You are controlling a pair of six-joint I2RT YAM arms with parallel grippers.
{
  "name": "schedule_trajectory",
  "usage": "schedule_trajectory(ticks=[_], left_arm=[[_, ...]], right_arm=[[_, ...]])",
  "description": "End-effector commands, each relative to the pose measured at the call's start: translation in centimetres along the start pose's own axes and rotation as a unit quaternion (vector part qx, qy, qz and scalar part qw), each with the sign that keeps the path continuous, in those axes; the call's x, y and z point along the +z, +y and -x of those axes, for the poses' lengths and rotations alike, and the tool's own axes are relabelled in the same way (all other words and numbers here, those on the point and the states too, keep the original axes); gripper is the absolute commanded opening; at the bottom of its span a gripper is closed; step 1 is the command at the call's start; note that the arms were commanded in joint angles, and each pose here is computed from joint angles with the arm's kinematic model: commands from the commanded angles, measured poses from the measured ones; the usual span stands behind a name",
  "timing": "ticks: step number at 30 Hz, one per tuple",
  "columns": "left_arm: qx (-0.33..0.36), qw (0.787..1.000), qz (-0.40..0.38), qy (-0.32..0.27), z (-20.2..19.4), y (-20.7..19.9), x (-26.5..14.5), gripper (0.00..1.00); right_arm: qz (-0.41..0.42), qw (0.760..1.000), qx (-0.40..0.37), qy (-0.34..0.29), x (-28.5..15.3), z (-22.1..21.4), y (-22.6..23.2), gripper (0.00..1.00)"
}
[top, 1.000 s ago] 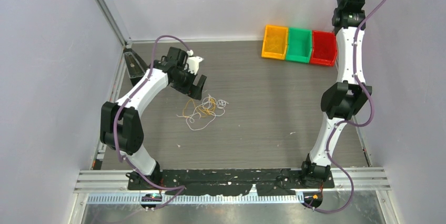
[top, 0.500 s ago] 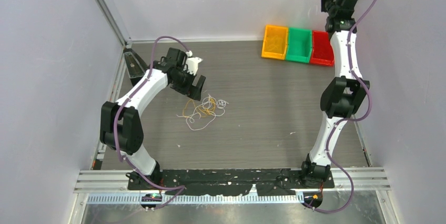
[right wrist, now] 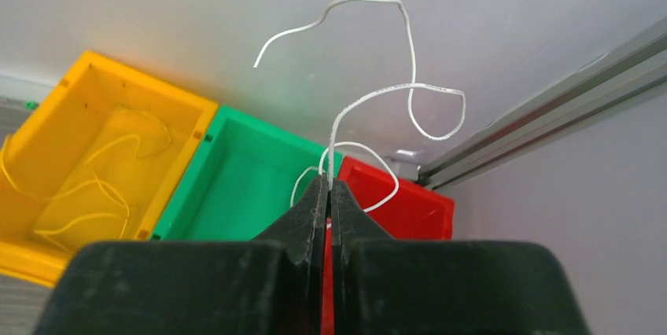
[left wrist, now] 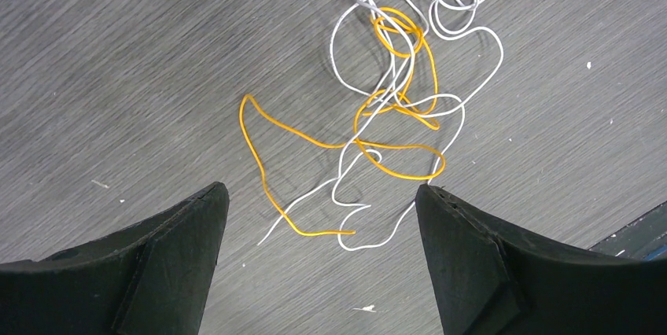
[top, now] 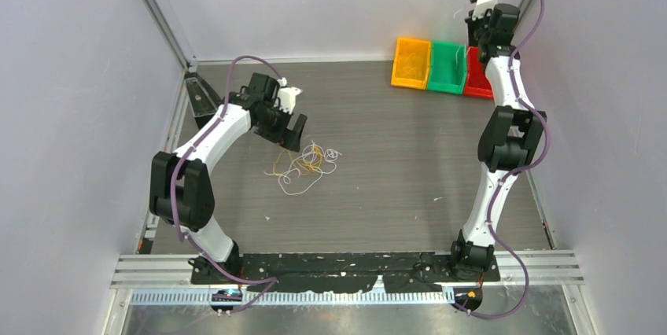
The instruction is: Untangle the cables
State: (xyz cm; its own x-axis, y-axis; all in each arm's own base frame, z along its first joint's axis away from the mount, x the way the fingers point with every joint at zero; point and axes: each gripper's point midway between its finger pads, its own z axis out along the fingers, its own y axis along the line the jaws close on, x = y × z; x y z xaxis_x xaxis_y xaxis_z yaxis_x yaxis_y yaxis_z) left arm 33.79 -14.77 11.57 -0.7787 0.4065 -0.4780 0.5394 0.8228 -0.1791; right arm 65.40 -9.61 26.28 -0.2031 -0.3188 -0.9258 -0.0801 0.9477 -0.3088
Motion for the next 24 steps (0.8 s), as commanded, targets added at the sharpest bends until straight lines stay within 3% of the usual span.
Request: schedule_trajectory(ticks=[1, 16, 24], left_arm=[[-0.005, 1.0, 0.002, -0.015, 0.3, 0.1, -0.5, 0.91], [-0.012, 1.0, -0.002, -0.011, 0.2, 0.1, -0.2, 0.91], [-0.014, 1.0, -0.002, -0.01, 0.0, 0.1, -0.2, 0.9]], right_arm=[[0.002, 1.0, -0.002, 0.003, -0.2, -0.9, 0.2, 0.05], [0.049, 0.984, 0.033, 0.169, -1.1, -11.1, 4.7, 0.05], [0.07, 0.974, 0.017, 0.214, -0.3, -13.1, 6.5, 0.05]])
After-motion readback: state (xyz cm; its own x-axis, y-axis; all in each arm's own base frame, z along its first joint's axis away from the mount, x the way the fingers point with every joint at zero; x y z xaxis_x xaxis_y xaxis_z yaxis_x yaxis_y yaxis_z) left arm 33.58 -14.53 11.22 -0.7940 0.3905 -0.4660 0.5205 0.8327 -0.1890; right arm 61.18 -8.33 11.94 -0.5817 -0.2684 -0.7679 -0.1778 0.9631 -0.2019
